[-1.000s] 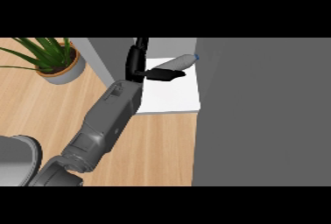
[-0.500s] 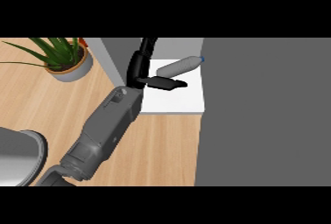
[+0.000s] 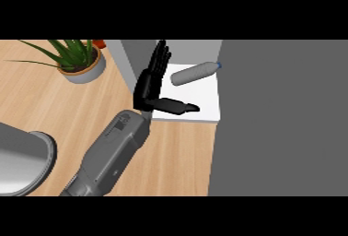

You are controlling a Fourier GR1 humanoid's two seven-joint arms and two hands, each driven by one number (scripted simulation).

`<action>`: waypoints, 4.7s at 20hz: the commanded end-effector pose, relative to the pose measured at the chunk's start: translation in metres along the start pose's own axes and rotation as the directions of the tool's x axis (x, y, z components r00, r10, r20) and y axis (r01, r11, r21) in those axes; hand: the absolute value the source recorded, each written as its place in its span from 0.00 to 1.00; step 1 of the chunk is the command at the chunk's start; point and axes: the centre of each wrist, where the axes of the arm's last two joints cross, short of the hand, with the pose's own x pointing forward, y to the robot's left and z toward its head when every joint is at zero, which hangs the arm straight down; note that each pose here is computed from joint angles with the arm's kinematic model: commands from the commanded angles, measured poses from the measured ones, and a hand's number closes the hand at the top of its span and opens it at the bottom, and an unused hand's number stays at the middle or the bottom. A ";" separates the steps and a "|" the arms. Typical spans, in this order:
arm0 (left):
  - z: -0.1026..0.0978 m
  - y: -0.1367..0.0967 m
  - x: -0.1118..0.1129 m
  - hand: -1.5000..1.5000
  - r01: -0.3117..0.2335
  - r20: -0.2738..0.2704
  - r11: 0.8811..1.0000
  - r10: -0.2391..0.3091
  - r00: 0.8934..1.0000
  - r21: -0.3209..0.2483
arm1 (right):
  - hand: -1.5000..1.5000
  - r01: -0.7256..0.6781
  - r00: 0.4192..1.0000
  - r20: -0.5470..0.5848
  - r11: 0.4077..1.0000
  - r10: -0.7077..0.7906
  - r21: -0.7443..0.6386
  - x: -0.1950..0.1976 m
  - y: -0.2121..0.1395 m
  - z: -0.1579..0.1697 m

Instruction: Pick up the bottled water, place it into the cabinet and close the cabinet

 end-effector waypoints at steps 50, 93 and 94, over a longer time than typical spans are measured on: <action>0.303 0.132 0.225 0.00 -0.119 0.113 0.978 0.100 0.988 0.169 | 1.00 -0.074 0.984 -0.097 0.835 0.150 0.546 0.038 0.124 -0.097; 0.341 0.156 0.259 0.00 -0.149 0.119 0.975 0.130 0.984 0.166 | 1.00 0.120 0.972 -0.233 0.807 0.023 0.579 0.045 0.102 -0.326; 0.344 0.158 0.267 0.00 -0.128 0.090 0.981 0.116 0.989 0.149 | 1.00 0.118 0.972 -0.235 0.816 0.022 0.565 0.028 0.090 -0.324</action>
